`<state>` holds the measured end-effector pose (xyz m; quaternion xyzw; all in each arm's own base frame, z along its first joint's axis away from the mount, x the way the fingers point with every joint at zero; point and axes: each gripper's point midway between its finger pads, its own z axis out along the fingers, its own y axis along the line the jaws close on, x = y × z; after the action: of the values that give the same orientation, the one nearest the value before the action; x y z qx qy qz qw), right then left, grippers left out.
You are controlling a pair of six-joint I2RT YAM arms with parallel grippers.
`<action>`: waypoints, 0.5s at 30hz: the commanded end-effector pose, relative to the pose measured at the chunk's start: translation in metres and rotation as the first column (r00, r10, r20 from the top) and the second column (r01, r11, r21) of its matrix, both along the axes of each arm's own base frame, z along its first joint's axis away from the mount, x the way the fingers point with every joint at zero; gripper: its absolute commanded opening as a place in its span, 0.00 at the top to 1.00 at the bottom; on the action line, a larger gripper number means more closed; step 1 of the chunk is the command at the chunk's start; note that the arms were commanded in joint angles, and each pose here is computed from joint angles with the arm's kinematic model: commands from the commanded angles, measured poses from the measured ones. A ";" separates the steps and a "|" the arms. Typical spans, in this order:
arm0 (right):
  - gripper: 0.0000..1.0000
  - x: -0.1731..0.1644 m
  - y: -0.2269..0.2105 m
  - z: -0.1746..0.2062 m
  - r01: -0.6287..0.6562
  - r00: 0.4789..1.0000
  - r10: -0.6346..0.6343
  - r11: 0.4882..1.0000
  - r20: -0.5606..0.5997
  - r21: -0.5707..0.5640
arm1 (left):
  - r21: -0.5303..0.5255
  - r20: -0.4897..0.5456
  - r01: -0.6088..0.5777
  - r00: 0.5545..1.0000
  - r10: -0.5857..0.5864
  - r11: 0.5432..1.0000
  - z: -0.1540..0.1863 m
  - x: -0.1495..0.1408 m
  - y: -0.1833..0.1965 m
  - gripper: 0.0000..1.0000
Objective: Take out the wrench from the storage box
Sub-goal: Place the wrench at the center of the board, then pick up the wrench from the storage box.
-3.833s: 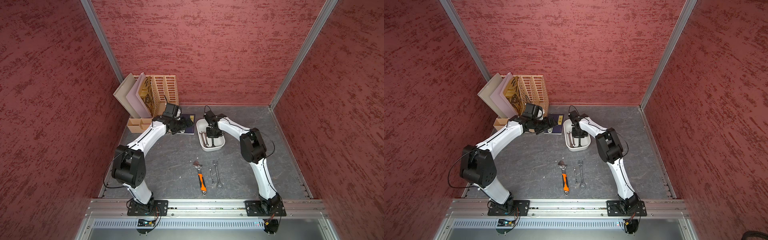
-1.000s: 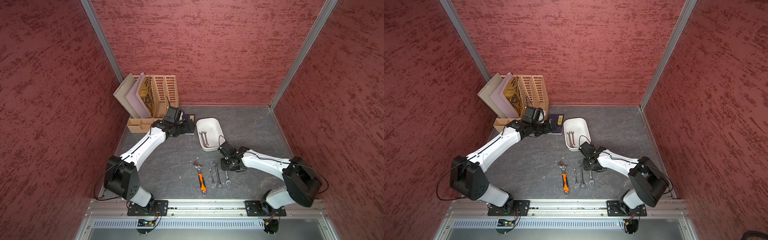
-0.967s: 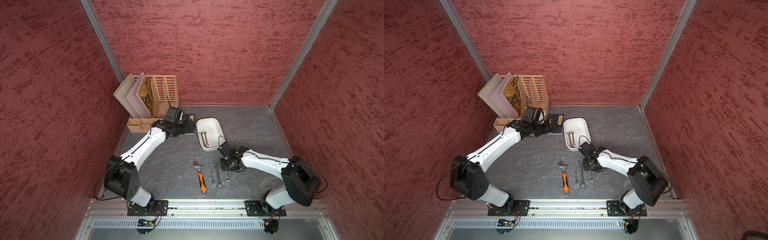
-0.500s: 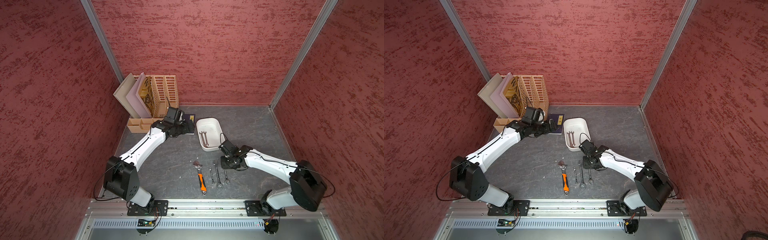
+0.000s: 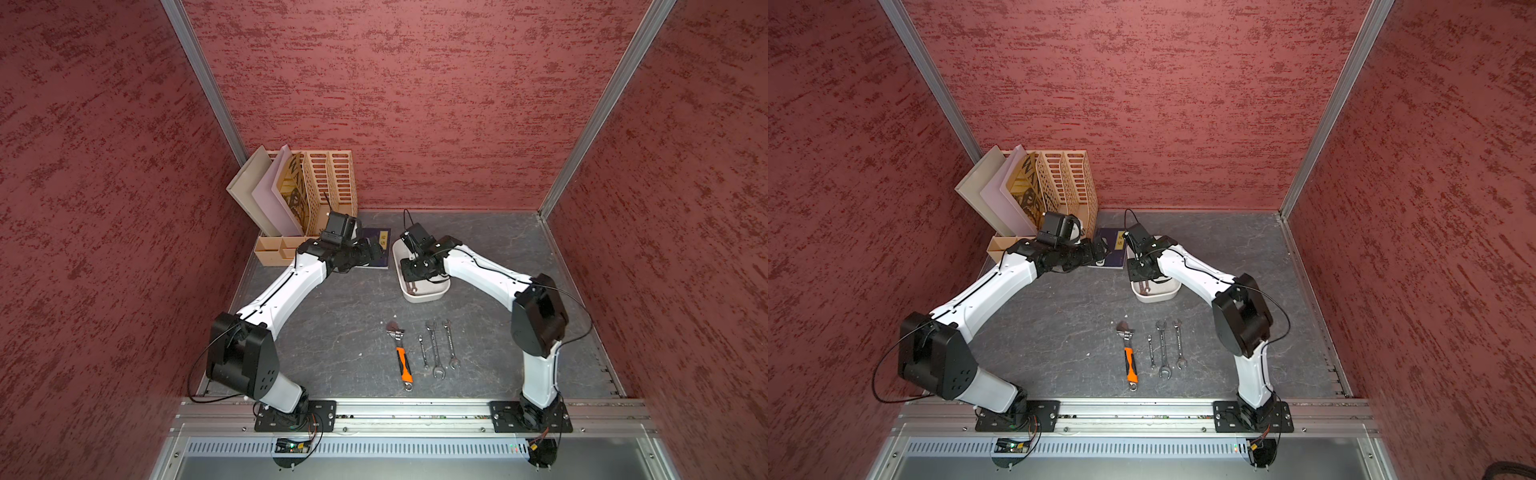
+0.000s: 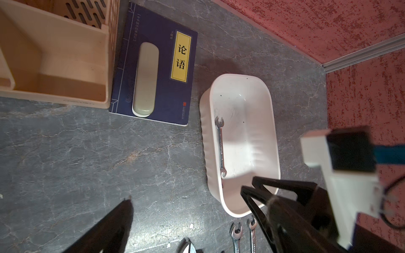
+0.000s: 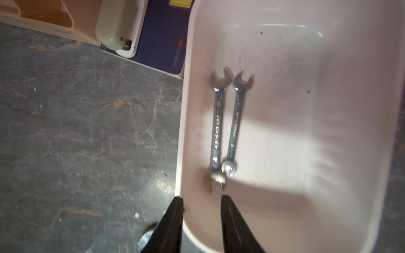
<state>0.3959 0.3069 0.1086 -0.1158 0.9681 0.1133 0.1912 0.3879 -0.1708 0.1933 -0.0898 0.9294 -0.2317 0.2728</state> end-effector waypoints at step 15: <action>0.69 0.043 -0.019 -0.061 -0.025 0.996 0.012 0.989 -0.091 -0.145 | 0.029 -0.023 0.005 1.000 -0.004 1.000 -0.015 0.012 0.007 0.00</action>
<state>0.4355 0.2936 0.0515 -0.1287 0.9796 0.0667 0.1390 0.3934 -0.1645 0.1709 -0.0922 0.9390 -0.2154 0.2518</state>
